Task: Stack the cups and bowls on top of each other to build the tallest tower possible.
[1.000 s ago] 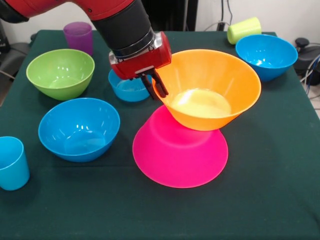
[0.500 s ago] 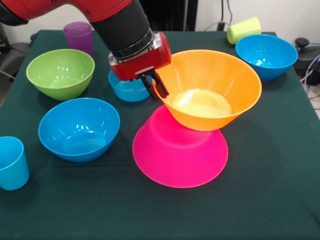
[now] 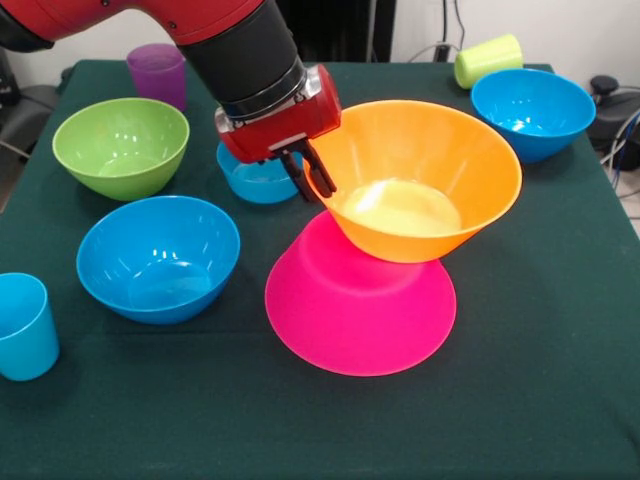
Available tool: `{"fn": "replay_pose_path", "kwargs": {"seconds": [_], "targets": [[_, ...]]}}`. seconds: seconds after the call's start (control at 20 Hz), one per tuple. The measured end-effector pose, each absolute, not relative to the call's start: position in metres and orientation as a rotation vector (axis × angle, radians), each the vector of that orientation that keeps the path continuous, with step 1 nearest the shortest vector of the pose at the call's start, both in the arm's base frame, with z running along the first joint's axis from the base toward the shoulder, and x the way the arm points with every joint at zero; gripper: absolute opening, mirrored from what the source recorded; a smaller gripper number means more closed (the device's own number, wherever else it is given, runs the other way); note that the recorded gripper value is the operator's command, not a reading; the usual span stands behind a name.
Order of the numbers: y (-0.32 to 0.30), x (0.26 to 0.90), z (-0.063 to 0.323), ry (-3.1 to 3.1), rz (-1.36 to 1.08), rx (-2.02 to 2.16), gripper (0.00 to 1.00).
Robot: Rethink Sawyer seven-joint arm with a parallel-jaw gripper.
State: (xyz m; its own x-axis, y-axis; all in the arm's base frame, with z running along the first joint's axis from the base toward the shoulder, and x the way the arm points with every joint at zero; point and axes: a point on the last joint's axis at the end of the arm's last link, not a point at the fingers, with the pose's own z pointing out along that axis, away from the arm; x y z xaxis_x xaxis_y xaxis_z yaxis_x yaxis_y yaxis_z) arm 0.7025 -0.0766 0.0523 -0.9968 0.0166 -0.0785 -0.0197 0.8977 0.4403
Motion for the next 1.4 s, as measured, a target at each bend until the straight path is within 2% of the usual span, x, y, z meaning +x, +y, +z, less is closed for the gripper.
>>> {"fn": "replay_pose_path", "kwargs": {"seconds": [1.4], "targets": [[-0.094,0.719,0.047,2.936,0.755,0.007,0.00]]}}
